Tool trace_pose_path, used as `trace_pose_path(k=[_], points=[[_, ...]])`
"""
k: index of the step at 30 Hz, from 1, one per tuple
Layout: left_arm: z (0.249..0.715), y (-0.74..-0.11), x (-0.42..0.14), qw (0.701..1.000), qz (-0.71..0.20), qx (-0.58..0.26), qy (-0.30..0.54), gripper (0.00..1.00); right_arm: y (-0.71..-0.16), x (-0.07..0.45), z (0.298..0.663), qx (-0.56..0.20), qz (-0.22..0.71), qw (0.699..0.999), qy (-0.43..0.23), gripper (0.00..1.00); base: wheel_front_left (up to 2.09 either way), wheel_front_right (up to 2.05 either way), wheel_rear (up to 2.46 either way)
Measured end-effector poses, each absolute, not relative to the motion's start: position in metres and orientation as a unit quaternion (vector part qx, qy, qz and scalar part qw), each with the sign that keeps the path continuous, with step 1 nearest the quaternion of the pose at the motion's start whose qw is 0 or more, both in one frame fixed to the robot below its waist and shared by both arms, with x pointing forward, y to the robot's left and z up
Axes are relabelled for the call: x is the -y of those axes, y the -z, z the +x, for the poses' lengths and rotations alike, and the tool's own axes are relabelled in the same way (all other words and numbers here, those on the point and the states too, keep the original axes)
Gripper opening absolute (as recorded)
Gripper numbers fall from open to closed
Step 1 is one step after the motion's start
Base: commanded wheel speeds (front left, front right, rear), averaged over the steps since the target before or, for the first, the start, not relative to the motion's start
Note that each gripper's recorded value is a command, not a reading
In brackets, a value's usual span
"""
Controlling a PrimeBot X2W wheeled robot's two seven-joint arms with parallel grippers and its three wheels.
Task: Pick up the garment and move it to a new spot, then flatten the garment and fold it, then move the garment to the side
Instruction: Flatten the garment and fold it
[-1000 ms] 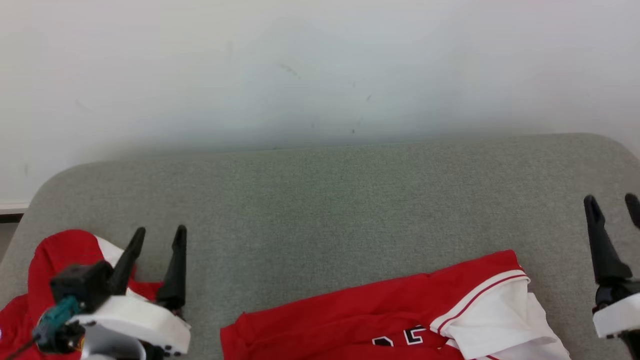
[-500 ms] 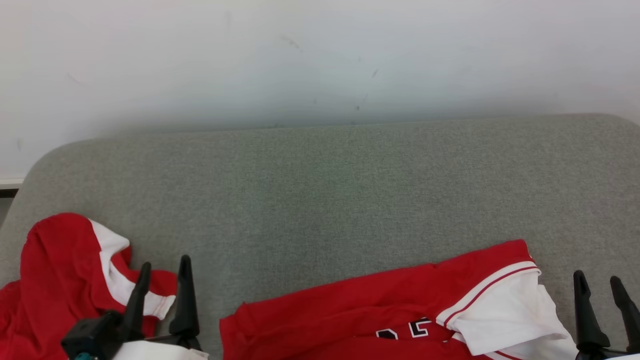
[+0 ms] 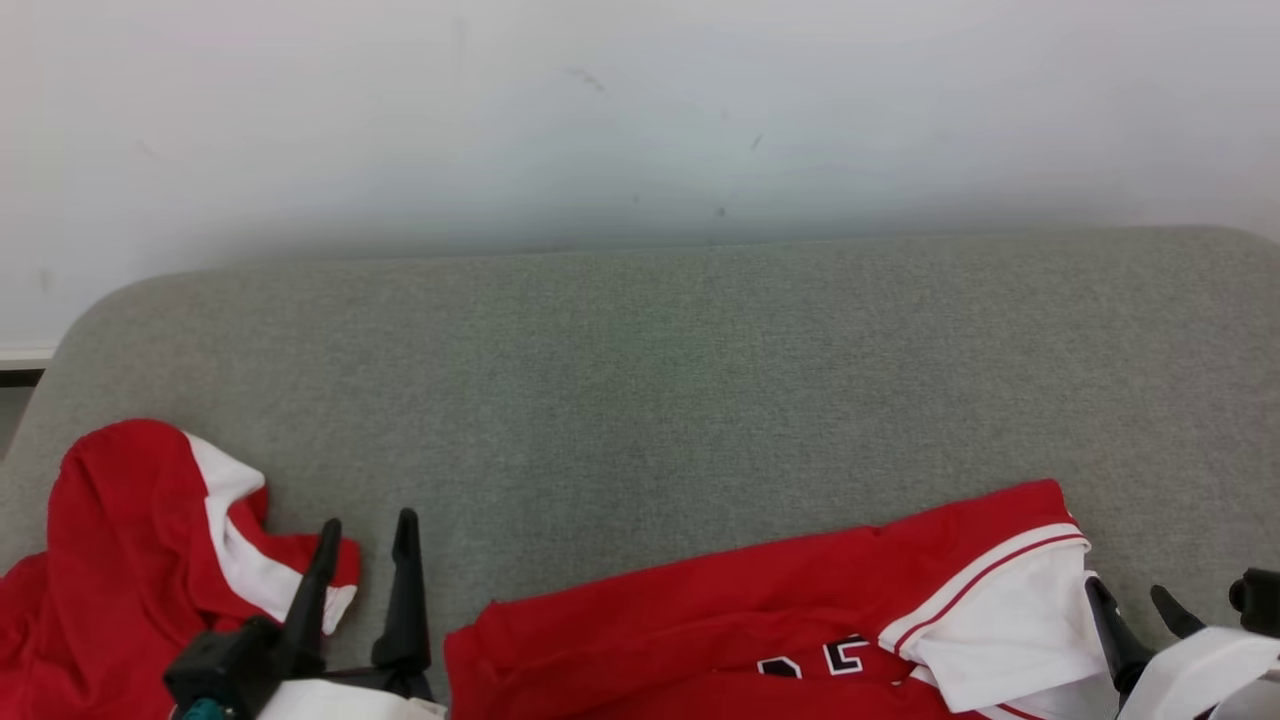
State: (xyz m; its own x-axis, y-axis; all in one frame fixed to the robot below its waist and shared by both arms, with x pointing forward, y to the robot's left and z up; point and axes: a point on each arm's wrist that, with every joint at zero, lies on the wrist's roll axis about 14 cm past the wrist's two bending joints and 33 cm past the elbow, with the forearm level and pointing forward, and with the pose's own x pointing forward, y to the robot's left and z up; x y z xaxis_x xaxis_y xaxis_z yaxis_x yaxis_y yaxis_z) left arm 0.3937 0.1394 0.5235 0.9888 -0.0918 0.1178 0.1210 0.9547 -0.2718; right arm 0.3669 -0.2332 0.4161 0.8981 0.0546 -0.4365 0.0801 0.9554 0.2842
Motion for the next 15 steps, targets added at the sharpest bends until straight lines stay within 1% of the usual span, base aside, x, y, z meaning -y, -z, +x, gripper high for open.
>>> trace_pose_path(k=[3,5,7,9,15], points=[[0.393,-0.522,-0.138,0.987,-0.145,0.051,0.055,1.00,-0.403,0.226,0.371,-0.273,0.155,0.950,-0.007,1.00,0.00,0.00,0.00],[0.392,-0.519,-0.139,0.987,-0.144,0.046,0.054,1.00,-0.400,0.218,0.376,-0.287,0.168,0.943,-0.017,1.00,0.00,0.00,0.00],[0.391,-0.516,-0.141,0.987,-0.145,0.043,0.053,1.00,-0.398,0.209,0.381,-0.300,0.160,0.940,-0.034,1.00,0.00,0.00,0.00],[0.390,-0.515,-0.143,0.987,-0.146,0.042,0.051,1.00,-0.394,0.205,0.385,-0.316,0.165,0.934,-0.038,1.00,0.00,0.00,0.00],[0.388,-0.511,-0.150,0.988,-0.143,0.039,0.040,1.00,-0.370,0.205,0.380,-0.396,0.156,0.904,-0.037,1.00,0.00,0.00,0.00]])
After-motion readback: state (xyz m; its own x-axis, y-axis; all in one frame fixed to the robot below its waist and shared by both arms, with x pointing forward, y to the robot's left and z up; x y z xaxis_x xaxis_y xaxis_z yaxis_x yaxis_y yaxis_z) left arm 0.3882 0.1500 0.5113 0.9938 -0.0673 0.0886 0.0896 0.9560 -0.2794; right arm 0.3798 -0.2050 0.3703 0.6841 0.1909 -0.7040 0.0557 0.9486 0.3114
